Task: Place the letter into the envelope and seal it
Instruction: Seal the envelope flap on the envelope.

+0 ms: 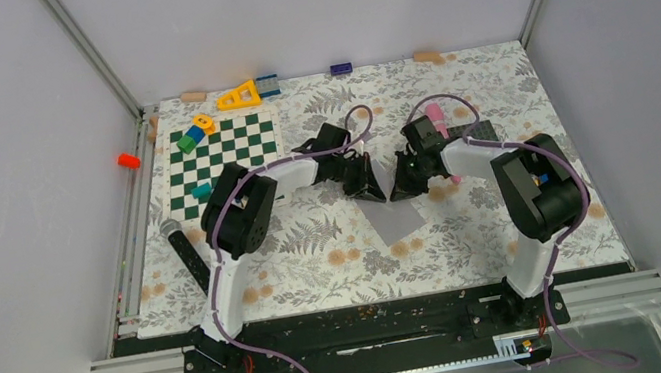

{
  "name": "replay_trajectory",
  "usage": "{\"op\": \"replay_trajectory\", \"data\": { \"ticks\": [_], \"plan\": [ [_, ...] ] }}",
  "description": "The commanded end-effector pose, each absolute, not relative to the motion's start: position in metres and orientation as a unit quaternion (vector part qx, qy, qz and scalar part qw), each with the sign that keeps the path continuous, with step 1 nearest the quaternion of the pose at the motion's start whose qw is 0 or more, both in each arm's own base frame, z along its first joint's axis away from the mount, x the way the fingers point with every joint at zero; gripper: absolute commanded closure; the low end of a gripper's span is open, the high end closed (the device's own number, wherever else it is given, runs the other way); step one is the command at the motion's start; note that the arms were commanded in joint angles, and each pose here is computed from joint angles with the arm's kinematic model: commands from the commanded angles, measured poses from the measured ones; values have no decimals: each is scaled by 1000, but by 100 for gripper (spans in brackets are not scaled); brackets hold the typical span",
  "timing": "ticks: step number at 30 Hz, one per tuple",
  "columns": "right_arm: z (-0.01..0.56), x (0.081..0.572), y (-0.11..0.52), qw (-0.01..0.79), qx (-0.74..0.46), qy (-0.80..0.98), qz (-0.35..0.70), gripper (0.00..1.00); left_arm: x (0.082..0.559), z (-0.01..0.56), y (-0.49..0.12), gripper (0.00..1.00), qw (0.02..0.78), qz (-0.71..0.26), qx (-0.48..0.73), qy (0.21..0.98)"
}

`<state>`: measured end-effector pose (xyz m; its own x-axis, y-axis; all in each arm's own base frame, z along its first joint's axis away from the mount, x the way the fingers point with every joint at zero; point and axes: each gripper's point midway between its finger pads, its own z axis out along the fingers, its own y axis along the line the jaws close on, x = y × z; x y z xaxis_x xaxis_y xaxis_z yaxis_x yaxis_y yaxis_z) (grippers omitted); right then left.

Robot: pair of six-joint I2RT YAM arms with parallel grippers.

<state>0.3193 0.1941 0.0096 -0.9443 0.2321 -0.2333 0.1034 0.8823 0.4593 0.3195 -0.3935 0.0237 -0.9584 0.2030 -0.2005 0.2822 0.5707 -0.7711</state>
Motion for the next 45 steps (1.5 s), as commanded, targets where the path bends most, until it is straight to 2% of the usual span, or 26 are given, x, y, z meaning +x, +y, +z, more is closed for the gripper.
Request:
{"op": "replay_trajectory", "data": {
  "ticks": [1,17,28,45],
  "plan": [
    [-14,312,168,137,83,978,135,100,344,16,-370,100,71,-391,107,912],
    [-14,311,168,142,61,981,114,100,376,36,-384,98,88,-388,117,910],
    [-14,311,169,139,61,981,118,100,356,81,-401,100,85,-485,139,859],
    [-14,311,171,137,61,981,122,100,367,15,-380,100,77,-333,134,930]
  ]
}}
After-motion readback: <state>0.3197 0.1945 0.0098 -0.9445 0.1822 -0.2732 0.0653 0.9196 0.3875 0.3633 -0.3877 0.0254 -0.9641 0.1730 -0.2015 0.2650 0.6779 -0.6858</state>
